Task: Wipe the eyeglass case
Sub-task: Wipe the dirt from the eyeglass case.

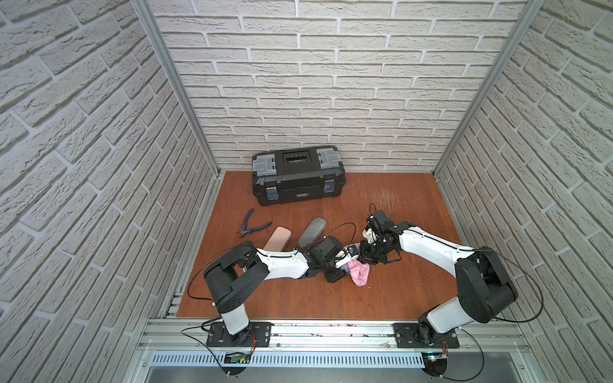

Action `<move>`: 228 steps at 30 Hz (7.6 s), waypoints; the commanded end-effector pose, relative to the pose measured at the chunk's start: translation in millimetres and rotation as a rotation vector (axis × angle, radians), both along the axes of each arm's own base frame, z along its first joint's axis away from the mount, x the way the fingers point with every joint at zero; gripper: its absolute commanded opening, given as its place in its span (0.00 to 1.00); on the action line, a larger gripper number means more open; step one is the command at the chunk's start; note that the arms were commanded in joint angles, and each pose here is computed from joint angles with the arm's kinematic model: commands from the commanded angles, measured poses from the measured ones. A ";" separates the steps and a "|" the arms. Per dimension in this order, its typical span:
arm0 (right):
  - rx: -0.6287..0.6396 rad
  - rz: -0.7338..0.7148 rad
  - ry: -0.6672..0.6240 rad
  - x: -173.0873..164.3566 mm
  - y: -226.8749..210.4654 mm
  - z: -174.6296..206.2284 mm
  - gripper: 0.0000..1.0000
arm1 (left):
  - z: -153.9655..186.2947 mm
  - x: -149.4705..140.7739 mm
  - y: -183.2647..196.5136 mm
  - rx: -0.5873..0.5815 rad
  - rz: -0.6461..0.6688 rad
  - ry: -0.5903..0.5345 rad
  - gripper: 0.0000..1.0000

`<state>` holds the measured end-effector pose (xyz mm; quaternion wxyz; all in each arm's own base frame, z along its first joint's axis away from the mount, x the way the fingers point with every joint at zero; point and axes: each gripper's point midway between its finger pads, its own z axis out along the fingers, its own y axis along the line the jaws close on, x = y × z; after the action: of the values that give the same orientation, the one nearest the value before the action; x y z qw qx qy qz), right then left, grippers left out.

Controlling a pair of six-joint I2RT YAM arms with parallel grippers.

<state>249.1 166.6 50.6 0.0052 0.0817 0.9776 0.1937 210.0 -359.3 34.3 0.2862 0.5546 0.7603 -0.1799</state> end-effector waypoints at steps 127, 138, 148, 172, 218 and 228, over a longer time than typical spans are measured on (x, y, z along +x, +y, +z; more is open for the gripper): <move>-0.413 0.330 0.007 50.8 -45.2 -9.9 0.03 | -19.4 -12.9 39.5 0.172 0.194 0.121 0.16; -0.200 0.050 0.013 22.5 -26.2 -8.3 0.03 | -12.9 -16.7 28.1 0.129 0.298 0.260 0.16; -0.037 -0.115 0.058 0.8 4.5 -9.4 0.03 | -4.7 -17.5 15.9 0.056 0.332 0.331 0.16; 0.090 -0.219 0.071 -23.6 30.1 9.0 0.03 | 11.5 1.8 6.5 -0.117 0.438 0.516 0.15; 0.302 0.145 -0.009 -12.3 69.5 21.3 0.03 | -7.1 12.0 8.6 -0.342 0.436 1.113 0.03; 0.432 0.239 -0.091 -32.1 84.1 81.9 0.03 | -9.2 11.4 12.3 -0.315 0.437 1.085 0.02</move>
<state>198.8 249.9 96.5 -0.0369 -0.0313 0.9365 0.3473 231.8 -354.7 43.8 -0.0078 0.1759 0.8397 -0.5137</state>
